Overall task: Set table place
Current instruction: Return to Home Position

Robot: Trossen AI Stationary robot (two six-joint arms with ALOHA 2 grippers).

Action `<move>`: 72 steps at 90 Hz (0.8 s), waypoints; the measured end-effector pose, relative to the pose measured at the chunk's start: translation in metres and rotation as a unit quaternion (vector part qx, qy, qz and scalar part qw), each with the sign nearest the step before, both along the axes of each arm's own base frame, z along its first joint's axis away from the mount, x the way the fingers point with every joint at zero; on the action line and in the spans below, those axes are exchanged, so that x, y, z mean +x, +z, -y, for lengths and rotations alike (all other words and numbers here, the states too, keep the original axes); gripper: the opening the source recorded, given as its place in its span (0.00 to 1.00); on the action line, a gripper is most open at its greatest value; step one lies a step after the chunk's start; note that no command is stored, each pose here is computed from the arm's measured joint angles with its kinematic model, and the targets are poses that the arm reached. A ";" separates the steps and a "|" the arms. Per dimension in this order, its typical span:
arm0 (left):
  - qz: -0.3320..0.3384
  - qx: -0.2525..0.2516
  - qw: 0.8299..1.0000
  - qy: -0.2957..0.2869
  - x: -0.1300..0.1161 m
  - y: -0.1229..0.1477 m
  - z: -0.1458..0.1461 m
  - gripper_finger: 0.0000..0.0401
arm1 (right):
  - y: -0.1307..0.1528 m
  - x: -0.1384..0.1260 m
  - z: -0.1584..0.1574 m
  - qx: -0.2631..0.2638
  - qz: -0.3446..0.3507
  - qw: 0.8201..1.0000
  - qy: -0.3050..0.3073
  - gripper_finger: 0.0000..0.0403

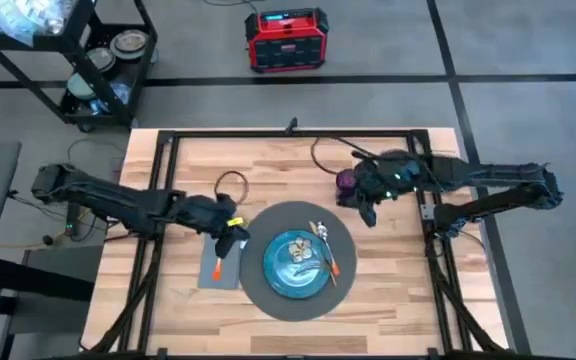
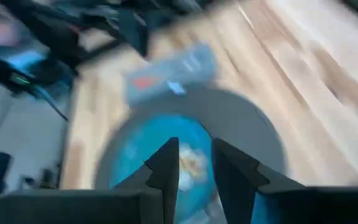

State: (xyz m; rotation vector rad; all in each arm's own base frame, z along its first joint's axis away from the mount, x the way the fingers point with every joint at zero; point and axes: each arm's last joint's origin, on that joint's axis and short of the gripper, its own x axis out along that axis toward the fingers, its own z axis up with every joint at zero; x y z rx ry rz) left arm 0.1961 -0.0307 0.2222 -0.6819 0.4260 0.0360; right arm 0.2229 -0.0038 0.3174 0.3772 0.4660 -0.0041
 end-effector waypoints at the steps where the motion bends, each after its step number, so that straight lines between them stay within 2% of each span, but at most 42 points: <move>1: 0.016 -0.004 1.000 0.004 -0.002 -0.001 0.000 0.00 | -0.002 0.000 -0.002 0.003 0.007 1.000 0.002 0.20; 8: 0.115 -0.050 0.992 0.022 -0.018 -0.004 -0.002 0.00 | -0.019 0.000 -0.009 0.048 0.027 0.998 0.007 0.20; 14: 0.145 -0.099 0.984 0.034 -0.031 -0.009 -0.004 0.00 | -0.024 0.000 -0.011 0.060 0.038 0.997 0.010 0.20; 20: 0.138 -0.135 0.980 0.043 -0.041 -0.015 -0.006 0.00 | -0.023 -0.001 -0.012 0.056 0.040 0.998 0.014 0.20; 30: 0.100 -0.153 0.982 0.055 -0.053 -0.025 -0.008 0.00 | -0.026 -0.001 -0.014 0.056 0.025 0.998 0.017 0.20; 38: 0.052 -0.160 0.984 0.053 -0.061 -0.033 -0.009 0.00 | -0.027 -0.002 -0.019 -0.002 0.024 0.998 0.054 0.20; 44: 0.036 -0.118 0.992 0.036 -0.065 -0.036 -0.008 0.00 | -0.030 -0.003 -0.027 -0.070 0.035 0.992 0.102 0.20; 48: 0.038 -0.080 0.996 0.018 -0.067 -0.037 -0.007 0.00 | -0.035 -0.003 -0.032 -0.094 0.046 0.987 0.125 0.20; 58: 0.068 0.007 0.997 -0.031 -0.069 -0.033 -0.003 0.00 | -0.050 -0.004 -0.038 -0.098 0.074 0.982 0.140 0.20; 72: 0.061 0.058 0.994 -0.069 -0.072 -0.036 0.002 0.00 | -0.084 -0.011 -0.037 -0.069 0.082 0.986 0.124 0.20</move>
